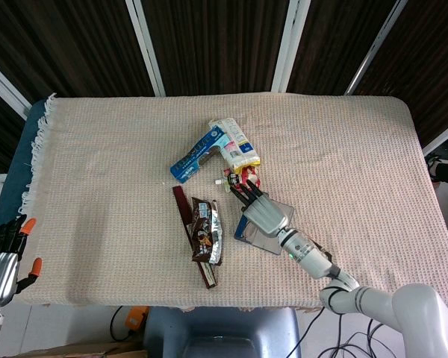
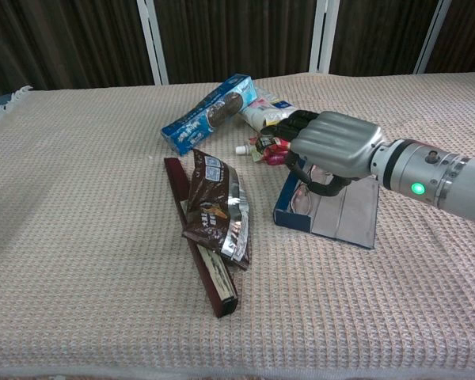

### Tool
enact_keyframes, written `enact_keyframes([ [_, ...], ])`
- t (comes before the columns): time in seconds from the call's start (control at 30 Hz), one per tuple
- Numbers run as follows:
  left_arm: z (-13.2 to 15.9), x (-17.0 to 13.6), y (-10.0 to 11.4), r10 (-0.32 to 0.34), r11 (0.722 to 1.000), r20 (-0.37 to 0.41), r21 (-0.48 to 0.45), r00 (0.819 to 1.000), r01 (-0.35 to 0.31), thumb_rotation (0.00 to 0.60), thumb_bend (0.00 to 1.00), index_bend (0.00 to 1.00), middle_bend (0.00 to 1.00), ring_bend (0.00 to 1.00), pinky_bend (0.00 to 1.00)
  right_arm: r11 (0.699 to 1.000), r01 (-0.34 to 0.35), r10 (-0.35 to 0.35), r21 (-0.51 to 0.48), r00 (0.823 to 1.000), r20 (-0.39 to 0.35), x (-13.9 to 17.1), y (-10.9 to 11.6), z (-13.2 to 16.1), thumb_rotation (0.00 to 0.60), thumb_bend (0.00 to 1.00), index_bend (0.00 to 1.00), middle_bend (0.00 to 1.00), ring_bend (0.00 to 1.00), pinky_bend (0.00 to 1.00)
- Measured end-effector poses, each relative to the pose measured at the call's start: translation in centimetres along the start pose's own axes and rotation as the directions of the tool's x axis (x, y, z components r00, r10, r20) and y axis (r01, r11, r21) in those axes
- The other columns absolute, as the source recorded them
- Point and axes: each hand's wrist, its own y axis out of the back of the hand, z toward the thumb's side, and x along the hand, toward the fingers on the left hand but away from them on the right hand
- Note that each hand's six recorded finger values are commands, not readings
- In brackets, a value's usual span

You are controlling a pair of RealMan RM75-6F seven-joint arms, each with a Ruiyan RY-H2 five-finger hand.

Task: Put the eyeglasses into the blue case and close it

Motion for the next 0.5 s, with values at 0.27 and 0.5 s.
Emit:
enact_keyframes([
  [0.27,0.04,-0.03,-0.01,0.001,1.000,0.001,0.002,1.000,-0.001,0.600,0.41,0.00,0.00,0.00,0.08,1.000,0.004,-0.005,0.012,1.000,0.008,-0.22,0.10,-0.08,0.600,0.55,0.53,0.10,0.00,0.00],
  [0.5,0.03,0.01,-0.04,-0.001,1.000,0.000,0.002,1.000,0.001,0.600,0.41,0.00,0.00,0.00,0.08,0.999,0.032,-0.032,0.006,0.999,0.014,-0.26,0.57,-0.13,0.600,0.33,0.46,0.10,0.00,0.00],
])
